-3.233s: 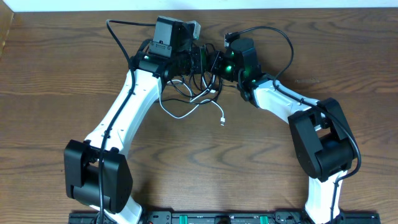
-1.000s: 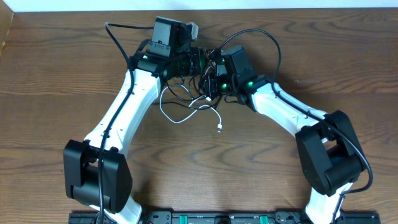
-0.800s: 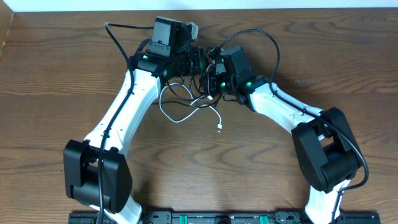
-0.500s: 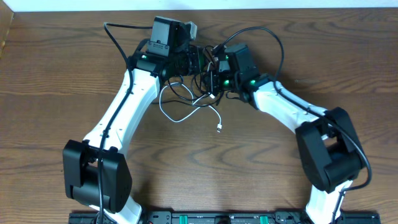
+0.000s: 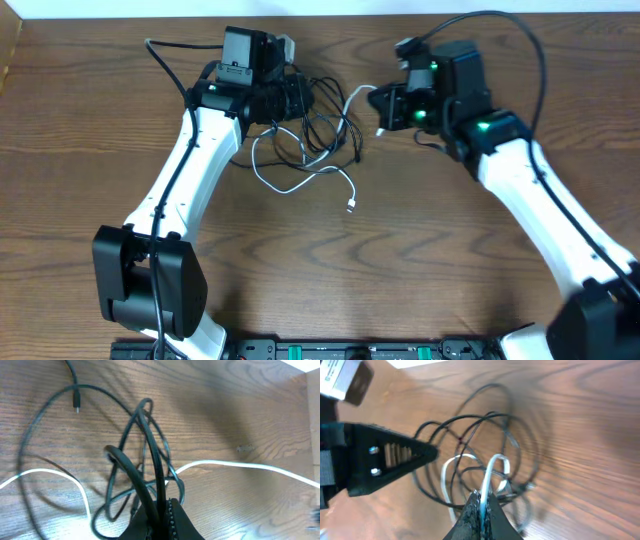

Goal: Untangle cables

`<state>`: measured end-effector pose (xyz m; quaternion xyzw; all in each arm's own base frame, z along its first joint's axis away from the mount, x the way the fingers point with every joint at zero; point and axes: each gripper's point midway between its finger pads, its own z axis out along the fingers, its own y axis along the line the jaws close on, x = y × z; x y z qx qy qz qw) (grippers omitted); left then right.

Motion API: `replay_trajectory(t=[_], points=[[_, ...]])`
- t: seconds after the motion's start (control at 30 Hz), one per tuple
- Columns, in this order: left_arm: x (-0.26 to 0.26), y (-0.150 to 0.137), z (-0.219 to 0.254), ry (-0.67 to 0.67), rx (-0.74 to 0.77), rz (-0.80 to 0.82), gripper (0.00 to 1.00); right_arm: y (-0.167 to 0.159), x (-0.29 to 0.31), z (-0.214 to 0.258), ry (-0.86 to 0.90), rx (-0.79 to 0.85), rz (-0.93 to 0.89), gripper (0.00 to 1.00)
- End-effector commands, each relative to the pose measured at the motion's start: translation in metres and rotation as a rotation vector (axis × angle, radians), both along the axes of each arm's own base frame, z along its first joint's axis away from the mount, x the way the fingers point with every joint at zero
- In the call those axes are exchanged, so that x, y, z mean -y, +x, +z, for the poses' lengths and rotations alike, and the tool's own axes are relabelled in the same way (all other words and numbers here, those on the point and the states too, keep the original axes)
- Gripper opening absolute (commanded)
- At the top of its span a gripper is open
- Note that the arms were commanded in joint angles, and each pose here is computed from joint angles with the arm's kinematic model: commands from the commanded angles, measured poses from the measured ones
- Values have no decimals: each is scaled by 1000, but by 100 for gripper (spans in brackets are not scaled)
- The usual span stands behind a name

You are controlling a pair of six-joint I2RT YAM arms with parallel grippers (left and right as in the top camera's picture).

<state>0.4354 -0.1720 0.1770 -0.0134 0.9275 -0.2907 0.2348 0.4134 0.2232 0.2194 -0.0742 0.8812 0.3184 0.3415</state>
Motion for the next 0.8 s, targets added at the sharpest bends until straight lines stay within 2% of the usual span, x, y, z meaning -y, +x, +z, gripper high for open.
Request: replay_trajectory(t=[0.0, 0.13, 0.33, 0.53, 0.77], points=[[-1, -1, -1, 25, 23, -40, 7, 3, 44, 18, -153, 72, -187, 1], [-1, 0, -1, 42, 45, -66, 7, -12, 84, 7, -281, -2, -339, 1], [-17, 7, -7, 134, 63, -9, 7, -23, 91, 6, -307, -31, -350, 1], [-24, 8, -12, 174, 52, 16, 7, -40, 99, 61, -261, 111, -354, 1], [-24, 8, -13, 175, 49, 15, 7, -94, 140, 144, -200, 314, -471, 1]])
